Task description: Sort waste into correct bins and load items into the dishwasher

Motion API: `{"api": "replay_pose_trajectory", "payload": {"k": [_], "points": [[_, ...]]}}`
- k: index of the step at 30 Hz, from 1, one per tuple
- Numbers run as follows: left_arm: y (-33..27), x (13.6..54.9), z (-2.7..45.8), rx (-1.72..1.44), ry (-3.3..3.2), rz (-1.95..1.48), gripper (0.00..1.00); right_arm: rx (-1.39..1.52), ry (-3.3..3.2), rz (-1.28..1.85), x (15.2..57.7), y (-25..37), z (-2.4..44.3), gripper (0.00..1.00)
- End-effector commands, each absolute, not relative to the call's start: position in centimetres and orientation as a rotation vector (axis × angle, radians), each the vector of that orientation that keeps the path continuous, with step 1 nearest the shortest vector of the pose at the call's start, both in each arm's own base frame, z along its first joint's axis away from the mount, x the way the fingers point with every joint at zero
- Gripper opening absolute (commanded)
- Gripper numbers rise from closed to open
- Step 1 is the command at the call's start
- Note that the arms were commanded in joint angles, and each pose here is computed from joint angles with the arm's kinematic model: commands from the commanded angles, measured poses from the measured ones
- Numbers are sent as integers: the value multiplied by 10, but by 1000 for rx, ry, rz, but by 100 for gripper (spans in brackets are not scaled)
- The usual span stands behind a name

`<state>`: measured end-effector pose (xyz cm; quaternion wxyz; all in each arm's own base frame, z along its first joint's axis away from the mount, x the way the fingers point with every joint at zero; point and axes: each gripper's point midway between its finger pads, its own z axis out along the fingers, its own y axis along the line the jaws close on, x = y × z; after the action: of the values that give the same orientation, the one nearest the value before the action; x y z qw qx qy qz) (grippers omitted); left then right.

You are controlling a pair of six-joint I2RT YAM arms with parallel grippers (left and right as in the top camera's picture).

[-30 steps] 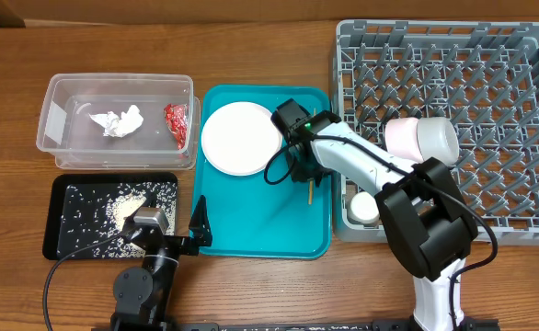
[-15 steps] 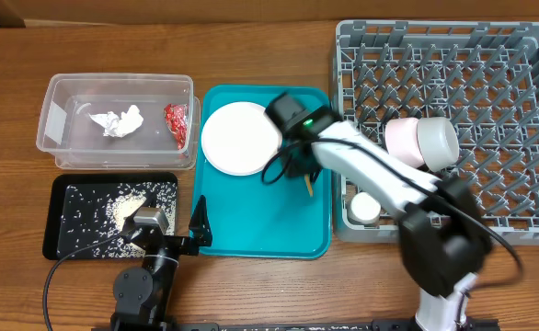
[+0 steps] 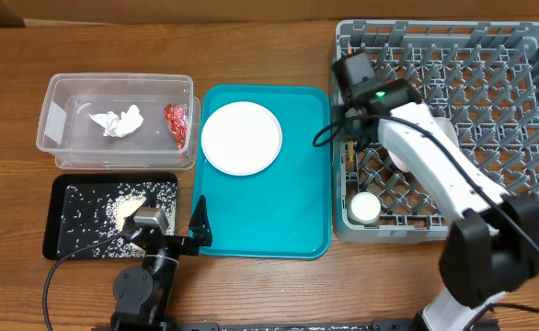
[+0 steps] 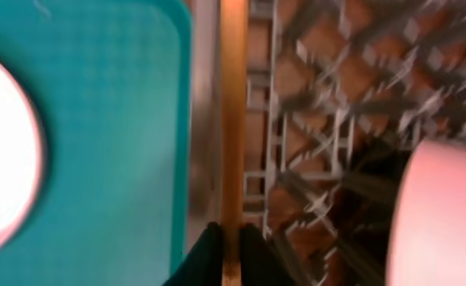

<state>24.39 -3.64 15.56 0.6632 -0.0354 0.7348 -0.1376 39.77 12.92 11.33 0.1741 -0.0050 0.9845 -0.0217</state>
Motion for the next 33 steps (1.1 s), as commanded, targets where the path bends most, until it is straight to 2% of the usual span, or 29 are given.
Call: {"api": "replay_pose_trajectory", "payload": {"k": [1, 3, 9, 11, 18, 26, 28, 31, 33], "points": [[-37, 244, 155, -52, 1660, -298, 100, -50, 2771, -57, 399, 134, 120, 39], [-37, 244, 155, -52, 1660, -298, 100, -61, 2760, -4, 398, 143, 131, 41], [-37, 244, 155, -52, 1660, -298, 100, -185, 2693, 514, 387, 227, 166, 44], [-37, 244, 155, -52, 1660, -298, 100, -153, 2681, 560, 387, 242, 165, 44], [-37, 244, 155, -52, 1660, -298, 100, 61, 2697, 407, 400, 259, 117, 49], [-37, 244, 155, -51, 1660, -298, 100, 75, 2826, 396, 395, 275, 48, 48], [-37, 244, 155, -51, 1660, -298, 100, 74, 2855, 374, 393, 274, 34, 41], [-37, 244, 155, -51, 1660, -298, 100, 65, 2897, 374, 386, 276, 21, 24], [-37, 244, 155, -51, 1660, -298, 100, 64, 2910, 346, 383, 273, 20, 16]]}}
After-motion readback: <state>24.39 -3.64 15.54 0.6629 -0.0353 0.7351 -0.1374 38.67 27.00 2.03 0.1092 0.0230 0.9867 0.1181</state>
